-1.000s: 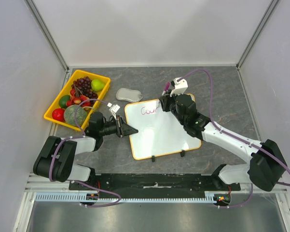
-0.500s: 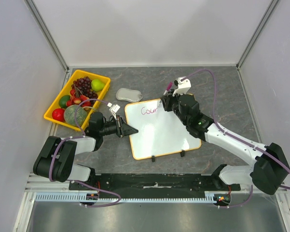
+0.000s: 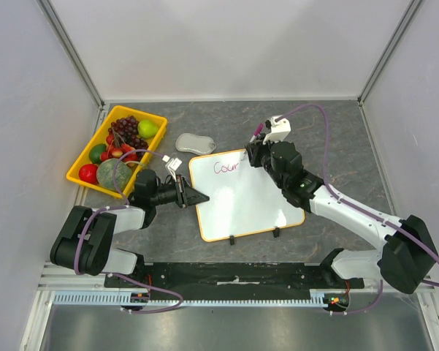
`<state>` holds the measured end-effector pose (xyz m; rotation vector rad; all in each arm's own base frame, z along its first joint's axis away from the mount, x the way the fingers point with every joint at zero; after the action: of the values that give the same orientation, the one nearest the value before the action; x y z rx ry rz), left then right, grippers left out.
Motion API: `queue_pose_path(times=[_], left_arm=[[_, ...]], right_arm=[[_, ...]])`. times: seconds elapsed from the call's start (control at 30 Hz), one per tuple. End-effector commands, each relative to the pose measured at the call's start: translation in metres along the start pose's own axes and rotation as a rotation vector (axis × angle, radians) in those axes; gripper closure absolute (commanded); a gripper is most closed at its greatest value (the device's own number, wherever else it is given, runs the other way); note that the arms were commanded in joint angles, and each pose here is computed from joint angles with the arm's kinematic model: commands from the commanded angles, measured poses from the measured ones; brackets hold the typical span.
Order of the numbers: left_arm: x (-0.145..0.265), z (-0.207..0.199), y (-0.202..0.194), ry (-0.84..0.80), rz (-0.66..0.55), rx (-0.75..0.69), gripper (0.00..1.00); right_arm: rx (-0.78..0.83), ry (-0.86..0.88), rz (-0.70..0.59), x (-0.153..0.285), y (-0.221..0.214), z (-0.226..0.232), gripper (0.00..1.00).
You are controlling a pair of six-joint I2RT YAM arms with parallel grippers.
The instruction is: Write a sentence on the whiteboard
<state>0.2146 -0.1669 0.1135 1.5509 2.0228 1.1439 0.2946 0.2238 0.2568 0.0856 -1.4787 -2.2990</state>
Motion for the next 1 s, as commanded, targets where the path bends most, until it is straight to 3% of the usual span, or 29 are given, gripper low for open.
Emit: queue_pose_path(times=[0.0,0.97], left_arm=[[-0.002,0.006,-0.005,0.016,0.018,-0.081,0.98],[-0.003,0.006,-0.005,0.015,0.020,-0.080,0.98]], right_arm=[[0.000,-0.013,-0.027,-0.004,0.002,-0.002,1.00],[-0.004,0.019,0.067,0.003,-0.025,-0.010,1.00]])
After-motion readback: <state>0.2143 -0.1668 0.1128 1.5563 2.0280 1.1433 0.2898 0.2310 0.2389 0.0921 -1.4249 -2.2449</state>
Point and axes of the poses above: each gripper's point midway between its finger pads, its own x axis back along the fingers, its own z axis along the line the jaws close on, y = z × x, the point moved 6 cm from there along x, back along the fingers, and after that the axes turned 10 degrees about -x, right-handed, at the moved point
